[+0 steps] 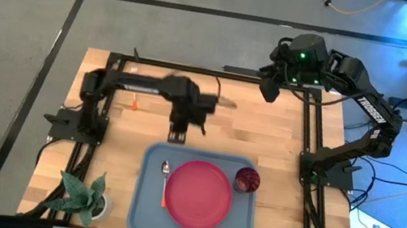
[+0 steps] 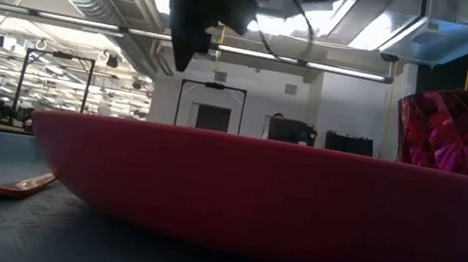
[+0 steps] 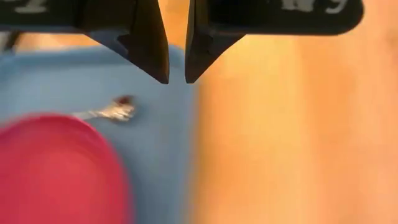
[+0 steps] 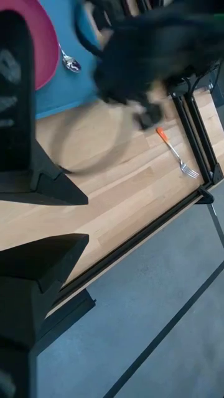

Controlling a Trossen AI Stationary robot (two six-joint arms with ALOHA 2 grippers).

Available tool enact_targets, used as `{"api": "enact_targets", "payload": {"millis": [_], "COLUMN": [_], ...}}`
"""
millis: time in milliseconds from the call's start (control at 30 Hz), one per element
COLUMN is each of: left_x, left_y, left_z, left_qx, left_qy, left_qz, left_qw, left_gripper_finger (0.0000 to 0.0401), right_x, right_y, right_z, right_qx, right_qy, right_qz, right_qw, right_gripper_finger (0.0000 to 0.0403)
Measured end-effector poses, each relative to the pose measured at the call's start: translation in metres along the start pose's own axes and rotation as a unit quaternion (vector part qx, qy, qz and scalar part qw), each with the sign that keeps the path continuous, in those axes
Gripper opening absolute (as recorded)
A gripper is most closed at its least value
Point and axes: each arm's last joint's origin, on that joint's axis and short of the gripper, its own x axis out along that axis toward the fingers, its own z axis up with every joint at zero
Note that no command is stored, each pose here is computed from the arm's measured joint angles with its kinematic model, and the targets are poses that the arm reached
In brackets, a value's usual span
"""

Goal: Pick and place plate/cup/fork/spoon on tray
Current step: Put the orange fork on the blue serving tray to the left of the orange spoon

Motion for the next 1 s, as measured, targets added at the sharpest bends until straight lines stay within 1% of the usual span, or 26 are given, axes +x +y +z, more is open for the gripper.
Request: {"api": "enact_targets", "payload": {"millis": [67,133,233,300,367,433,500,533,633,800,933,1000], "left_x": [-0.017,-0.034,-0.056,-0.065,-0.07,-0.072,-0.069,-0.068,-0.056,-0.02,0.006,0.017], "left_y": [0.012,0.024,0.037,0.045,0.054,0.065,0.076,0.081,0.096,0.118,0.131,0.135], "left_z": [-0.007,-0.017,-0.033,-0.045,-0.055,-0.064,-0.071,-0.073,-0.08,-0.096,-0.103,-0.105], "left_qx": [-0.069,-0.145,-0.247,-0.295,-0.368,-0.447,-0.51,-0.532,-0.576,-0.63,-0.653,-0.661], "left_qy": [-0.024,-0.05,-0.087,-0.084,-0.084,-0.077,-0.07,-0.066,-0.051,-0.003,-0.016,-0.024], "left_qz": [0.04,0.079,0.142,0.181,0.204,0.214,0.222,0.223,0.227,0.24,0.266,0.269], "left_qw": [0.997,0.985,0.955,0.935,0.903,0.865,0.828,0.814,0.784,0.739,0.709,0.7], "left_gripper_finger": [0.0046,0.0045,0.0044,0.0045,0.0046,0.0045,0.0044,0.0044,0.0045,0.0044,0.0044,0.0046], "right_x": [0.0,0.0,0.0,0.0,0.0,0.0,0.0,0.0,0.0,0.0,0.0,0.0], "right_y": [0.0,0.0,0.0,0.0,0.0,0.0,0.0,0.0,0.0,0.0,0.0,0.0], "right_z": [0.0,0.0,0.0,0.0,0.0,0.0,0.0,0.0,0.0,-0.001,-0.001,-0.002], "right_qx": [0.0,-0.005,-0.01,-0.01,-0.011,-0.013,-0.018,-0.025,-0.033,-0.041,-0.057,-0.063], "right_qy": [0.001,0.002,0.002,0.002,0.002,0.002,0.002,0.002,0.002,0.004,0.006,0.008], "right_qz": [0.0,0.0,0.0,0.0,0.0,0.0,0.0,0.0,0.0,0.0,0.0,0.0], "right_qw": [1.0,1.0,1.0,1.0,1.0,1.0,1.0,1.0,0.999,0.999,0.998,0.998], "right_gripper_finger": [0.009,0.009,0.009,0.009,0.009,0.009,0.009,0.009,0.009,0.009,0.009,0.009]}}
